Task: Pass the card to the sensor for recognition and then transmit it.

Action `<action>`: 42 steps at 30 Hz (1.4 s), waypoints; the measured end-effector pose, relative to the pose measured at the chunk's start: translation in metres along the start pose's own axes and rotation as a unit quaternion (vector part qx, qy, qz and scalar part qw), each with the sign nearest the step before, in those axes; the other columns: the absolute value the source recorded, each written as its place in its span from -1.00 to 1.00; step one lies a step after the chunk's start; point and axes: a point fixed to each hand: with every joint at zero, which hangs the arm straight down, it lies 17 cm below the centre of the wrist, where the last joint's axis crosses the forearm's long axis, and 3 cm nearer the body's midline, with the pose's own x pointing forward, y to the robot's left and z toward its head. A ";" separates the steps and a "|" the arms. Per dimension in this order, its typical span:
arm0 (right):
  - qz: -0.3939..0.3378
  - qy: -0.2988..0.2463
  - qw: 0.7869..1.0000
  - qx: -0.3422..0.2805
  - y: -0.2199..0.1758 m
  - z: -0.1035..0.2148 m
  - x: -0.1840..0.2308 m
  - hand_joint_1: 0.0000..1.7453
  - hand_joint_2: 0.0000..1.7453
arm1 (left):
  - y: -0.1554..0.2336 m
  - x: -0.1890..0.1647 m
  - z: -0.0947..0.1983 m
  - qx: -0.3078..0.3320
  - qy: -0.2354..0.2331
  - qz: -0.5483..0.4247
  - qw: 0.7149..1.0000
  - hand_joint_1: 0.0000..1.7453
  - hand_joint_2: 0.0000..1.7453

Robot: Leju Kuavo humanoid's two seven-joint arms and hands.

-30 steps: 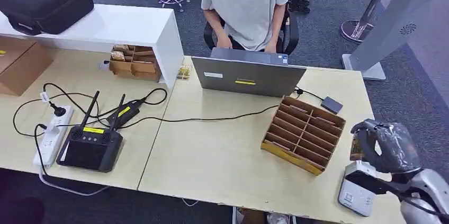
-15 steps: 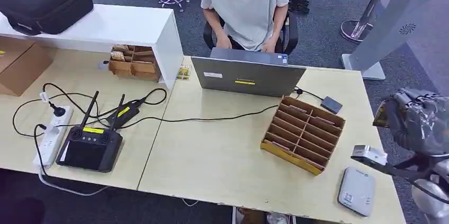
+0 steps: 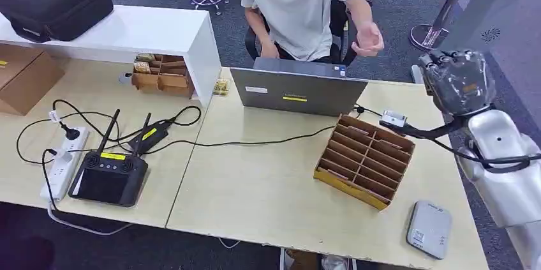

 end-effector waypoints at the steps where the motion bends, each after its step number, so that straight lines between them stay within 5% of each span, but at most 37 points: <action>1: -0.002 -0.001 1.000 0.005 0.004 -0.005 0.005 1.00 1.00 | -0.001 0.000 0.000 -0.002 0.000 -0.002 1.000 -1.00 1.00; 14: -0.020 0.004 1.000 0.014 0.007 -0.075 0.031 1.00 1.00 | -0.016 -0.006 0.003 -0.039 0.019 -0.006 0.999 -1.00 1.00; 29: -0.030 -0.012 0.999 0.016 0.004 -0.093 0.055 1.00 1.00 | -0.024 -0.006 0.005 -0.060 0.022 0.011 0.998 -1.00 1.00; 30: -0.029 -0.013 0.999 0.016 0.004 -0.094 0.056 -1.00 1.00 | -0.025 -0.006 0.005 -0.061 0.022 0.011 0.998 -1.00 1.00; 42: -0.035 -0.016 0.999 0.020 0.005 -0.095 0.062 -1.00 1.00 | -0.028 -0.005 0.005 -0.065 0.025 0.022 0.997 -1.00 1.00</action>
